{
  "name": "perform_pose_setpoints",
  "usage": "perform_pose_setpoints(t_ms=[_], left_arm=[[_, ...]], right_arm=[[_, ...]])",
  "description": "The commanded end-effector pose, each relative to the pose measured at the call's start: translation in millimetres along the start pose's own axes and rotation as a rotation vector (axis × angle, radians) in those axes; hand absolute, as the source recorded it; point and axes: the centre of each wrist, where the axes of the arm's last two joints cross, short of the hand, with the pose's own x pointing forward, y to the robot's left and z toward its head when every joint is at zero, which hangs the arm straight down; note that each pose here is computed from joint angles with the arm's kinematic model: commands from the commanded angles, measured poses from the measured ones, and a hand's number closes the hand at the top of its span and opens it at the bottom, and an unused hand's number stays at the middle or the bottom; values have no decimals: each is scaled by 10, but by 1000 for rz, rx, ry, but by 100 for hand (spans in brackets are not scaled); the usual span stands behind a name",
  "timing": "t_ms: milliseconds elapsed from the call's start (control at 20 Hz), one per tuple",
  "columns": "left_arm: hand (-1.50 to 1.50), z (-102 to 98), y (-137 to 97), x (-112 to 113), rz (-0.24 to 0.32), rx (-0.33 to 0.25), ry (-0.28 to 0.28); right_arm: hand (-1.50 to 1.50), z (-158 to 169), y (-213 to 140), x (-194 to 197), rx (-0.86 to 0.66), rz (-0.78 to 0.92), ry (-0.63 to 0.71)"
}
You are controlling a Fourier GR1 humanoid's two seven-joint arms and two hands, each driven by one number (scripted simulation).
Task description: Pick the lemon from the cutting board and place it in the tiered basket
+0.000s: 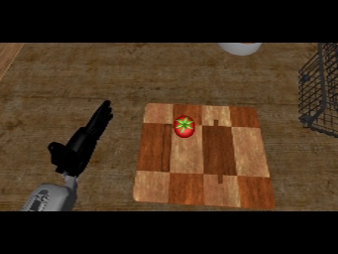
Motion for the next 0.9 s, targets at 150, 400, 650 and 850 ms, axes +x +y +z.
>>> perform_pose_setpoints(t_ms=[150,400,650,850], left_arm=[[0,8,5,-61,4,17,-7],[0,66,-75,-58,12,19,-13],[0,-4,-83,36,-7,11,2],[0,16,-63,-29,-14,35,-11]], right_arm=[[-150,0,2,-153,137,-256,198],[-150,-6,-43,-55,67,-373,178],[-150,244,-394,-134,-231,-354,147],[-150,628,-852,-203,-499,-337,162]])
